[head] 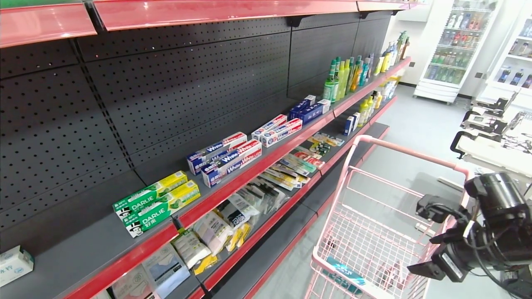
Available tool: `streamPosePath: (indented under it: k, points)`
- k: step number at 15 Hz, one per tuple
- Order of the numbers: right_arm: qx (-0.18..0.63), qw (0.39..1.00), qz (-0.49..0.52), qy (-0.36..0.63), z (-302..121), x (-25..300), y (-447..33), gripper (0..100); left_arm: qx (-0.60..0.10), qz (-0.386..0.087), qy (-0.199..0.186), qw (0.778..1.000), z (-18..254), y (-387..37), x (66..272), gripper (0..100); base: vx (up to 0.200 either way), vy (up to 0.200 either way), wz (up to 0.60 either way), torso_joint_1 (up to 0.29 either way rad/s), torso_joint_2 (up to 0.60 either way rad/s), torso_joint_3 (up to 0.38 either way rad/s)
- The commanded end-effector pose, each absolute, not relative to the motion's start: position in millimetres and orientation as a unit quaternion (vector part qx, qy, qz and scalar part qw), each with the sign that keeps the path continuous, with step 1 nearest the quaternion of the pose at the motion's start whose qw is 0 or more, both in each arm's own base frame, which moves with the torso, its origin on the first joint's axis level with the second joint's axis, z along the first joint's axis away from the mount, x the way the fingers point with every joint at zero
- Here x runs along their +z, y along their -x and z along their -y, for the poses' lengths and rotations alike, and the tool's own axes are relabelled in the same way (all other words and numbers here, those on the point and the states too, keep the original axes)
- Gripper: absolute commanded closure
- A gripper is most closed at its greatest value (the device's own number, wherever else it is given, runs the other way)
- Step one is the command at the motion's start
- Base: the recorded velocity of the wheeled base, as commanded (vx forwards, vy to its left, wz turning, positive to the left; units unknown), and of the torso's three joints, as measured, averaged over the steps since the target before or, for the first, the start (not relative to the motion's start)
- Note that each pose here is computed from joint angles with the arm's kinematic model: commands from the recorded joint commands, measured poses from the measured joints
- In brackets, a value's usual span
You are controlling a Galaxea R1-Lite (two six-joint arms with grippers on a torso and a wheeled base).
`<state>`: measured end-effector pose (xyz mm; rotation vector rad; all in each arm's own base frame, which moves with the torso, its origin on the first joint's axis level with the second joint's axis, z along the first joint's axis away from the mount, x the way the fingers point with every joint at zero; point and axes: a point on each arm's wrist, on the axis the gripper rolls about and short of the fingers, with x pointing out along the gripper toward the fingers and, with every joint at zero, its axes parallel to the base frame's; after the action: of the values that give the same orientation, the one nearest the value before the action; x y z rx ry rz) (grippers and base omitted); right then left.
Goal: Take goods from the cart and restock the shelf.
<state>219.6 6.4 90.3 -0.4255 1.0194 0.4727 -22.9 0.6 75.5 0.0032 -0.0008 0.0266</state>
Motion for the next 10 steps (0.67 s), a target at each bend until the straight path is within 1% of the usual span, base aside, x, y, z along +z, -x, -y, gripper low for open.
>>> streamPosePath:
  k: [1,3,5,10]
  points:
    - [0.259,0.779,-0.530,0.214,-7.2,51.4,-241.7,0,0.014,0.000,-0.002,1.000,-0.6,22.8,75.5,0,0.000,0.000,0.00,0.000,0.00,0.000]
    - [0.269,0.764,-0.547,0.214,-8.9,35.0,-252.2,0,0.014,0.000,-0.002,1.000,-0.6,22.8,75.5,0,0.000,0.000,0.00,0.000,0.00,0.000]
    - [0.270,0.766,-0.540,0.221,-9.8,26.5,-261.7,0,0.014,0.000,-0.002,1.000,-0.6,22.8,75.5,0,0.000,0.000,0.00,0.000,0.00,0.000]
    - [0.273,0.769,-0.528,0.236,-12.6,7.5,-279.4,0,0.014,0.000,-0.002,1.000,-0.6,22.8,75.5,0,0.000,0.000,0.00,-0.073,0.15,0.083]
